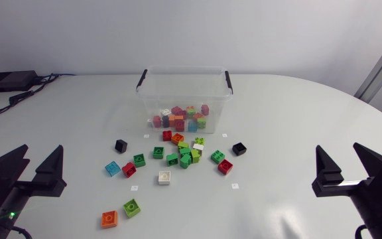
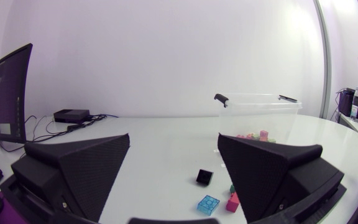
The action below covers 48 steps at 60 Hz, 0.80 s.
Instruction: Place the duplo bricks in the container
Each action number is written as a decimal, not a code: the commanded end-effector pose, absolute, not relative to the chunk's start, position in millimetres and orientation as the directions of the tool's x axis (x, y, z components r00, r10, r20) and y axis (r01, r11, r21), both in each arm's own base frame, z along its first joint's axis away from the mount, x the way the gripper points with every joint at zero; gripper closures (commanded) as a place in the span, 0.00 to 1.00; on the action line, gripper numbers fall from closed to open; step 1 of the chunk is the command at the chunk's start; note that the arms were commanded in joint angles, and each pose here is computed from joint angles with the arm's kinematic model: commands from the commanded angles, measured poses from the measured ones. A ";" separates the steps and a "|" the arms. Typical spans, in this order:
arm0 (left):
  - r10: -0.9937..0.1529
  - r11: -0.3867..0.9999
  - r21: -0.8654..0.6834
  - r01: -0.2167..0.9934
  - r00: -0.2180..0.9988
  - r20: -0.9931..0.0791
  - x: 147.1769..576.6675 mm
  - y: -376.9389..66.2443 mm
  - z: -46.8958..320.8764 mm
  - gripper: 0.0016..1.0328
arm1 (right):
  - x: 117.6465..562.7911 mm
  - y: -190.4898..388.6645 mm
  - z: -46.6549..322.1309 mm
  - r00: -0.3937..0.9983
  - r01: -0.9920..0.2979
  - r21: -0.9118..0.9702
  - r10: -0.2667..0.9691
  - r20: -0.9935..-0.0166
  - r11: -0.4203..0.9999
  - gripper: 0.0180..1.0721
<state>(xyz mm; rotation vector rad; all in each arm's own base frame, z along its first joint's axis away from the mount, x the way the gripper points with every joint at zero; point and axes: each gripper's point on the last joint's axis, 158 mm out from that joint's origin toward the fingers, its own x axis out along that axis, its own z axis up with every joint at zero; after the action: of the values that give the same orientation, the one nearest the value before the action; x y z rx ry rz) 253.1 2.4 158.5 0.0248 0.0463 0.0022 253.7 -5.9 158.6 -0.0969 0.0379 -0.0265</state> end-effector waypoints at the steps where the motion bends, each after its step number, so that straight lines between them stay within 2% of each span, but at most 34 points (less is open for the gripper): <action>1: 0.000 1.000 0.022 0.001 0.999 -0.052 253.4 1.3 152.2 0.04 | 254.1 -2.3 148.7 0.998 0.009 -0.079 -0.013 -0.057 0.997 0.05; 21: -0.003 1.000 0.013 0.004 1.000 -0.030 253.6 0.7 157.2 0.04 | 254.1 -1.5 149.8 0.999 0.006 -0.080 -0.010 -0.052 0.997 0.05; 36: 0.012 1.000 0.004 -0.012 0.999 0.036 246.3 4.2 202.2 0.04 | 252.0 4.4 175.1 1.000 -0.014 -0.077 0.013 -0.013 0.997 0.05; 42: 0.001 1.000 0.002 -0.001 1.000 0.017 247.9 1.7 214.1 0.04 | 253.7 6.7 187.4 1.000 -0.022 -0.077 0.021 -0.019 0.997 0.05; 48: -0.014 1.000 -0.016 0.013 0.999 -0.050 256.9 -2.0 219.5 0.06 | 259.0 8.9 194.5 0.998 -0.032 -0.072 0.028 -0.049 0.997 0.05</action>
<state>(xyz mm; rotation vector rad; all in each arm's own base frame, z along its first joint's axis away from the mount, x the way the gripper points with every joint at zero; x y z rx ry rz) 252.5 1.0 209.3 0.0197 0.0280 -0.0028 256.6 7.4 185.7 -0.0979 0.0388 0.0262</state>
